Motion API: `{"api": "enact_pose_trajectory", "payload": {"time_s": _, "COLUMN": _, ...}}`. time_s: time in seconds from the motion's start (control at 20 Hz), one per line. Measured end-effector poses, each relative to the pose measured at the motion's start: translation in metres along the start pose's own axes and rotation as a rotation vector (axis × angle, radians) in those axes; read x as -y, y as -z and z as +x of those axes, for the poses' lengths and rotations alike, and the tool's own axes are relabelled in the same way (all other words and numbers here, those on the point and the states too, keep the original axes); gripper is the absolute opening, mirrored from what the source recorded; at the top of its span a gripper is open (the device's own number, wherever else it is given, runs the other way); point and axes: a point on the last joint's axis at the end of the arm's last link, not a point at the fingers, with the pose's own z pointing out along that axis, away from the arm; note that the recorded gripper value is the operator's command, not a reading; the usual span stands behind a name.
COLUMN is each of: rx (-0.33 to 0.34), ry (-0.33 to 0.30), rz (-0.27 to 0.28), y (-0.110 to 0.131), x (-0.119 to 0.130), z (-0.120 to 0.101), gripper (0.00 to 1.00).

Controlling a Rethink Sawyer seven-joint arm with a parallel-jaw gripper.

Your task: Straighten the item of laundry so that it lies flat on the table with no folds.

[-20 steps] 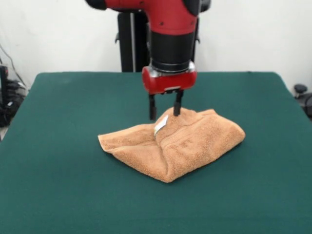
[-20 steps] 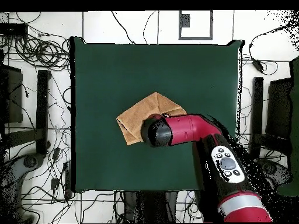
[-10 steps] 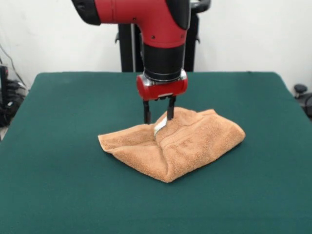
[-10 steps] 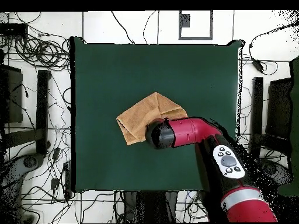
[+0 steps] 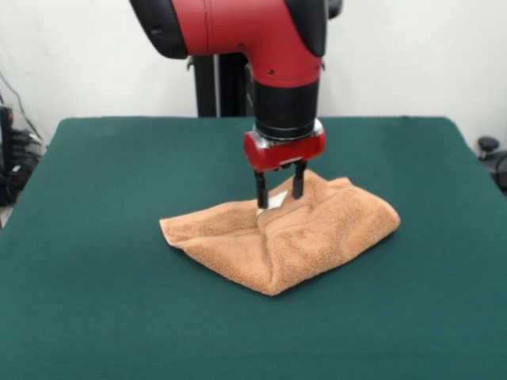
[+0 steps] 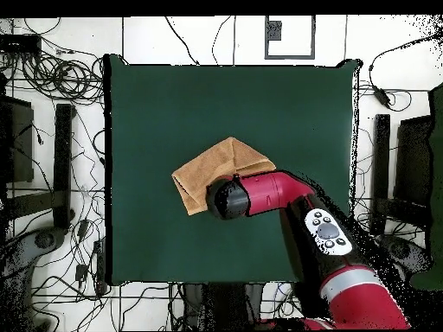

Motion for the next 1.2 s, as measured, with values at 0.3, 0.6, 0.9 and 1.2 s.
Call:
{"api": "enact_pose_trajectory", "payload": {"time_s": 0.3, "rx": 0.001, "ry": 0.003, "rz": -0.006, "y": -0.002, "x": -0.003, "z": -0.001, "gripper": 1.0}}
{"api": "enact_pose_trajectory", "payload": {"time_s": 0.6, "rx": 0.0, "ry": 0.002, "rz": -0.009, "y": -0.003, "x": -0.004, "z": 0.0, "gripper": 1.0}}
{"api": "enact_pose_trajectory", "payload": {"time_s": 0.9, "rx": 0.008, "ry": 0.001, "rz": -0.018, "y": -0.012, "x": -0.007, "z": 0.0, "gripper": 1.0}}
{"api": "enact_pose_trajectory", "payload": {"time_s": 1.2, "rx": 0.027, "ry": 0.018, "rz": -0.016, "y": -0.028, "x": -0.006, "z": -0.001, "gripper": 1.0}}
